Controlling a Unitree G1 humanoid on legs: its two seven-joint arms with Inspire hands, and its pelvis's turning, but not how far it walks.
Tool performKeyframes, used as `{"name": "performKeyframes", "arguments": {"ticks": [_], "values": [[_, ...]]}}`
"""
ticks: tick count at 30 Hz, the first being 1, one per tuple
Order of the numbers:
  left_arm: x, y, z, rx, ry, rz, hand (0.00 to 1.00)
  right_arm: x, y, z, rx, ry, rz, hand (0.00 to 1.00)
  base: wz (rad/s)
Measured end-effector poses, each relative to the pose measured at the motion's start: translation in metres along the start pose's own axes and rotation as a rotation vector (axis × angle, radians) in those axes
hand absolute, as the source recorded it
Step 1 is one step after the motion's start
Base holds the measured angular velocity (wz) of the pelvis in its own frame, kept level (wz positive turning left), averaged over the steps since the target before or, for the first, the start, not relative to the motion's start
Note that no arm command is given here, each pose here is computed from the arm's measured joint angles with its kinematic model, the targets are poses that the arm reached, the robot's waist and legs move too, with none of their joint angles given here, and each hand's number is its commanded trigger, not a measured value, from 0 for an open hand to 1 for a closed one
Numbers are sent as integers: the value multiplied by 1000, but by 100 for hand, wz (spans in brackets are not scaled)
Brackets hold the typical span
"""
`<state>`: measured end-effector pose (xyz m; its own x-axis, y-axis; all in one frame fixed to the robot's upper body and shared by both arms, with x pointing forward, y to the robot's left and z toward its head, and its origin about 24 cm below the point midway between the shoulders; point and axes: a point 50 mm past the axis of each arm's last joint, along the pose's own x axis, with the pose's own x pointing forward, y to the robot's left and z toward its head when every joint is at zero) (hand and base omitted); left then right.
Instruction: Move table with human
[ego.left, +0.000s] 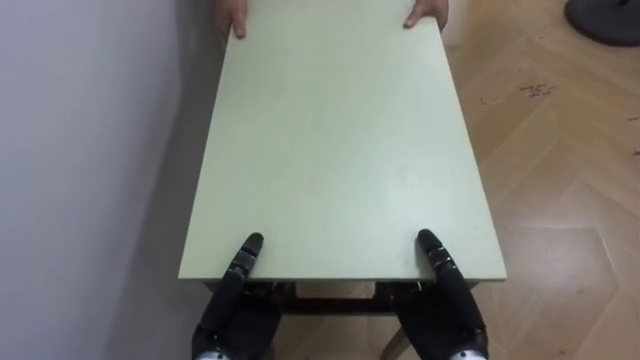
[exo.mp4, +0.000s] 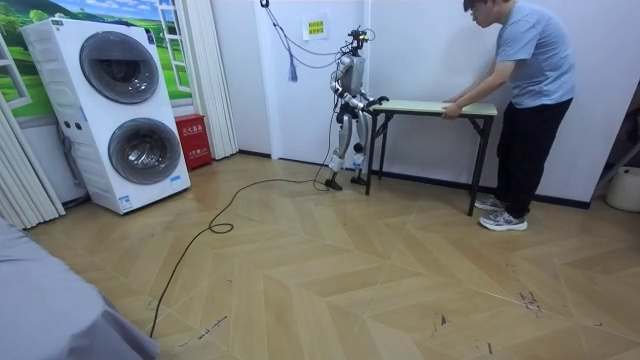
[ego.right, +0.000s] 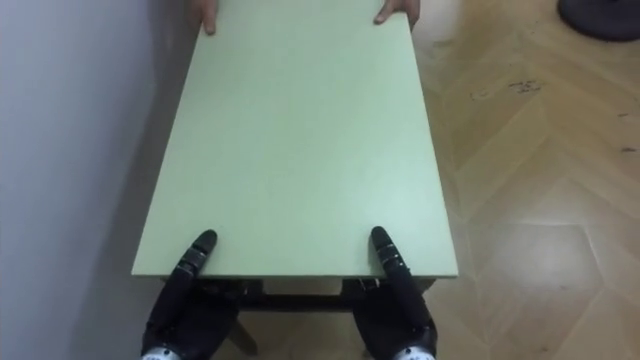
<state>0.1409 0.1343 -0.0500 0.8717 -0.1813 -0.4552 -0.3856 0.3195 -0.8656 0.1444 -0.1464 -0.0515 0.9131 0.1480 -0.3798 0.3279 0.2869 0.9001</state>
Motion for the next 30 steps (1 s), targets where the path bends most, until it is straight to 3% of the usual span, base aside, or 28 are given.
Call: {"name": "performKeyframes", "arguments": {"ticks": [5, 16, 18, 20, 22, 23, 24, 25, 26, 30], "values": [[1, 16, -3, 9, 13, 44, 100, 1, -11, -2, -42, 13, -25, 100, -7], [-1, 31, -5, 39, 16, 25, 100, 1, -15, -10, -59, 24, -24, 100, -2], [2, 35, -6, 50, 22, 13, 91, 1, -16, -11, -59, 24, -27, 100, 0], [3, 38, -6, 60, 25, 11, 67, 2, -18, -11, -58, 26, -31, 100, 0], [4, 39, -6, 62, 25, 8, 53, 3, -19, -11, -57, 30, -32, 52, -2], [3, 41, -5, 76, 27, 4, 49, 4, -19, -12, -57, 33, -32, 11, -5], [3, 44, -4, 126, 38, -1, 35, 5, -19, -12, -58, 33, -34, 0, -3], [3, 45, -3, 158, 47, 0, 10, 5, -20, -11, -59, 33, -38, 0, 0], [3, 47, -2, 230, 65, -2, 0, 5, -22, -11, -62, 35, -43, 0, 0], [6, 45, 0, 425, 109, -22, 0, 2, -24, -9, -133, 61, 21, 0, -7]]}}
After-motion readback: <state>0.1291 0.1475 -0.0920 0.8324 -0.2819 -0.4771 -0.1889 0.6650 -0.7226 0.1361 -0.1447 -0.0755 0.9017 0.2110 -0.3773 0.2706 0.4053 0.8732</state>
